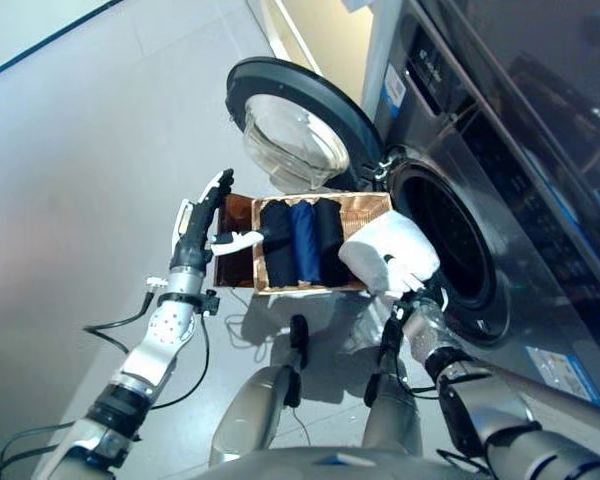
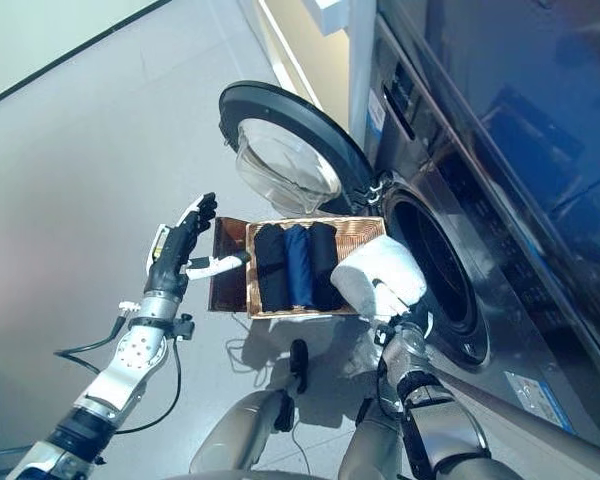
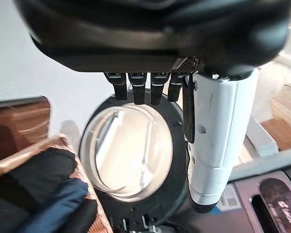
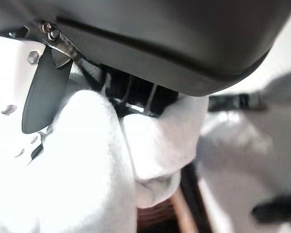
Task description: Pick up the clothes and place them into the washing machine
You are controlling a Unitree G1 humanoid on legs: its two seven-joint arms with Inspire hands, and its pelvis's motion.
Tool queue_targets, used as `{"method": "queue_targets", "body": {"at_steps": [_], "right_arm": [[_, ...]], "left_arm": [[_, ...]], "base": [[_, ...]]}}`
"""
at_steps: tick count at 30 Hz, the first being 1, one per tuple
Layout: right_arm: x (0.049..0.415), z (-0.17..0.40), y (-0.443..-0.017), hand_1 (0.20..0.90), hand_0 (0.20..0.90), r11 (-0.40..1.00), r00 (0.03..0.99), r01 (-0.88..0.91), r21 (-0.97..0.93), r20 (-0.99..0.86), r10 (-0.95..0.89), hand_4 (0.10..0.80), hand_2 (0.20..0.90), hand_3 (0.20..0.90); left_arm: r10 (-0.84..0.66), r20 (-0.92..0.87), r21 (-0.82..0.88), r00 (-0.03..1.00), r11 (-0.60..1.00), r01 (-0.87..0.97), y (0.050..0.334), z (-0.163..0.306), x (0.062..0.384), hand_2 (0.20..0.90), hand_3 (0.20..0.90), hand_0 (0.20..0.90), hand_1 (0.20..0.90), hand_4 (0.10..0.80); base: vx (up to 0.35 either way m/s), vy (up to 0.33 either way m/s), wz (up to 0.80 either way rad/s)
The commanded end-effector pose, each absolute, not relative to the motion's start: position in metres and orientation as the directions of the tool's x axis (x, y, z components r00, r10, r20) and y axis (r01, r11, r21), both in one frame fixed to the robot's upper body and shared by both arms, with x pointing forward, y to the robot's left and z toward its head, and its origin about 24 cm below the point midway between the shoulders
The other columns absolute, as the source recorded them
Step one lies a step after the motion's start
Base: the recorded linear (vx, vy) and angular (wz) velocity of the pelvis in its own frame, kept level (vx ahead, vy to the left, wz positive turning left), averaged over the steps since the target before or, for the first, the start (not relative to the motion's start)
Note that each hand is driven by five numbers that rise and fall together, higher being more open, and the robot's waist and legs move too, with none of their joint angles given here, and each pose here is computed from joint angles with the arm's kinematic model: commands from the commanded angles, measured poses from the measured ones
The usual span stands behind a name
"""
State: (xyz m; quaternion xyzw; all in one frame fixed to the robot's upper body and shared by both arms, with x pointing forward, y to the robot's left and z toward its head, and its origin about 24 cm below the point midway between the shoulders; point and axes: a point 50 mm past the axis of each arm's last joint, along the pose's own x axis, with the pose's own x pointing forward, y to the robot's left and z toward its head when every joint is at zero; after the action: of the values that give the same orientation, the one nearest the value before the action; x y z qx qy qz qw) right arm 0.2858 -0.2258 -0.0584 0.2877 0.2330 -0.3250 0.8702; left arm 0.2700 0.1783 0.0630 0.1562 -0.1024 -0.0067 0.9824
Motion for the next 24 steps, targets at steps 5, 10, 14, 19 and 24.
{"method": "queue_targets", "body": {"at_steps": [5,10,14,19,24], "right_arm": [[0.322,-0.012,-0.218,0.2,0.2,0.349,0.808,0.554,0.756,-0.386,-0.445,0.3,0.2,0.2],[0.332,0.004,-0.22,0.2,0.2,0.28,0.816,0.502,0.818,-0.341,-0.467,0.3,0.2,0.2],[0.34,0.021,-0.226,0.2,0.2,0.234,0.82,0.435,0.87,-0.275,-0.502,0.3,0.2,0.2],[0.359,0.089,-0.262,0.2,0.2,0.205,0.766,0.285,0.936,-0.094,-0.636,0.3,0.2,0.2],[0.364,0.184,-0.31,0.2,0.2,0.255,0.647,0.13,0.958,0.113,-0.754,0.3,0.2,0.2]], "left_arm": [[-0.069,0.35,0.194,0.934,0.981,0.0,0.166,0.086,0.269,0.9,0.9,0.9,0.9,0.8],[-0.089,0.338,0.187,0.937,0.982,0.026,0.164,0.084,0.268,0.9,0.9,0.9,0.9,0.8],[-0.109,0.34,0.194,0.934,0.98,0.043,0.163,0.085,0.266,0.9,0.9,0.9,0.9,0.8],[-0.123,0.346,0.196,0.93,0.979,0.057,0.168,0.087,0.263,0.9,0.9,0.9,0.9,0.8],[-0.109,0.348,0.194,0.931,0.98,0.042,0.176,0.088,0.264,0.9,0.9,0.9,0.9,0.8]], "base": [[-0.021,0.011,-0.11],[-0.024,0.035,-0.04],[-0.005,0.024,-0.11],[0.038,0.018,0.0],[0.044,-0.002,0.05]]}}
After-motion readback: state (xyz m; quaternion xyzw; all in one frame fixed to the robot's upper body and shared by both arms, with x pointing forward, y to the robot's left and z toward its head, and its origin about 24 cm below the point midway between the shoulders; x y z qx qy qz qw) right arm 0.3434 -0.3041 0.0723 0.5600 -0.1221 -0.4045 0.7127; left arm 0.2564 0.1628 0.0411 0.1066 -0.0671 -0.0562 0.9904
